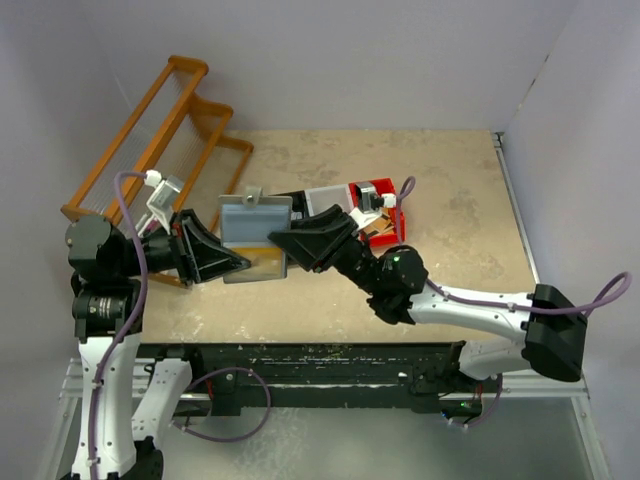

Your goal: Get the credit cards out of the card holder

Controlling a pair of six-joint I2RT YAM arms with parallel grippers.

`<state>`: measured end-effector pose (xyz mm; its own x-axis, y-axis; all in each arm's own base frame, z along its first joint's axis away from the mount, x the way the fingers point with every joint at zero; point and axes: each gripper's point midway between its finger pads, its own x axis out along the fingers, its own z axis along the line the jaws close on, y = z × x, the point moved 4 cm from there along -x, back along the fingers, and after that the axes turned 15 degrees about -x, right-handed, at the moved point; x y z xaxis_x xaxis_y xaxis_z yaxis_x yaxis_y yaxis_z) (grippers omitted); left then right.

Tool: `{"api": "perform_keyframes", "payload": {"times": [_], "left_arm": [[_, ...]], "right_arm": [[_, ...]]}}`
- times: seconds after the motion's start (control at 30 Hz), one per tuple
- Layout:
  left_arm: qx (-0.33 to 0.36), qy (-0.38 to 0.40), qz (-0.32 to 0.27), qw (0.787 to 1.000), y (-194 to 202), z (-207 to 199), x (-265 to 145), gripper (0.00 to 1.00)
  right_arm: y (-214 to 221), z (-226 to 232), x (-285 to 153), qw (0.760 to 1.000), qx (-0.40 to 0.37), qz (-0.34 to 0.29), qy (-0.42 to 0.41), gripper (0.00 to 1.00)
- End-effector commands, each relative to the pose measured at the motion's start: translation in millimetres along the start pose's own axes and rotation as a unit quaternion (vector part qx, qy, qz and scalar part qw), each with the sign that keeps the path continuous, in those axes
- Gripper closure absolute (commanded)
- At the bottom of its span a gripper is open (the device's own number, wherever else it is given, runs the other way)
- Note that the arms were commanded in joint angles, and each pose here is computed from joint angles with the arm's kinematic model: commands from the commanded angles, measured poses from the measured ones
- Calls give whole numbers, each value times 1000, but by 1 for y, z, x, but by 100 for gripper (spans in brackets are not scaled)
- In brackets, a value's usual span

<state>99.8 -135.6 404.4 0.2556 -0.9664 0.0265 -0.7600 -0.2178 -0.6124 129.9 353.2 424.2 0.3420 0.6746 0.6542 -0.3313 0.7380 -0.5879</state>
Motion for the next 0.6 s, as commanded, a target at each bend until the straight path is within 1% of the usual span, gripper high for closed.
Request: {"api": "perform_keyframes", "payload": {"times": [0.0,0.03,0.07,0.13,0.23,0.33,0.47,0.53,0.57], "left_arm": [[14,-16,-2,1000,-10,-4,1,95],[15,-20,0,1000,-10,-2,1,95],[13,-22,4,1000,-9,-2,0,95],[14,-25,10,1000,-8,0,0,95],[9,-29,14,999,-8,4,0,95],[-6,-35,21,999,-9,10,1,95],[-9,-31,31,999,-10,11,1,95],[-4,-34,31,999,-11,10,1,95],[-2,-35,30,999,-11,9,0,94]], "right_arm": [[-15,14,1,994,-69,55,-61,47],[-16,9,0,991,-85,82,-67,40],[-18,8,0,986,-100,111,-80,36],[-22,8,4,973,-130,168,-93,34],[-21,3,12,951,-177,240,-78,34],[-14,-5,17,931,-200,299,-68,38],[-10,-15,23,905,-233,351,-61,52],[-7,-19,22,890,-245,380,-61,53],[-6,-23,22,882,-252,394,-59,50]]}}
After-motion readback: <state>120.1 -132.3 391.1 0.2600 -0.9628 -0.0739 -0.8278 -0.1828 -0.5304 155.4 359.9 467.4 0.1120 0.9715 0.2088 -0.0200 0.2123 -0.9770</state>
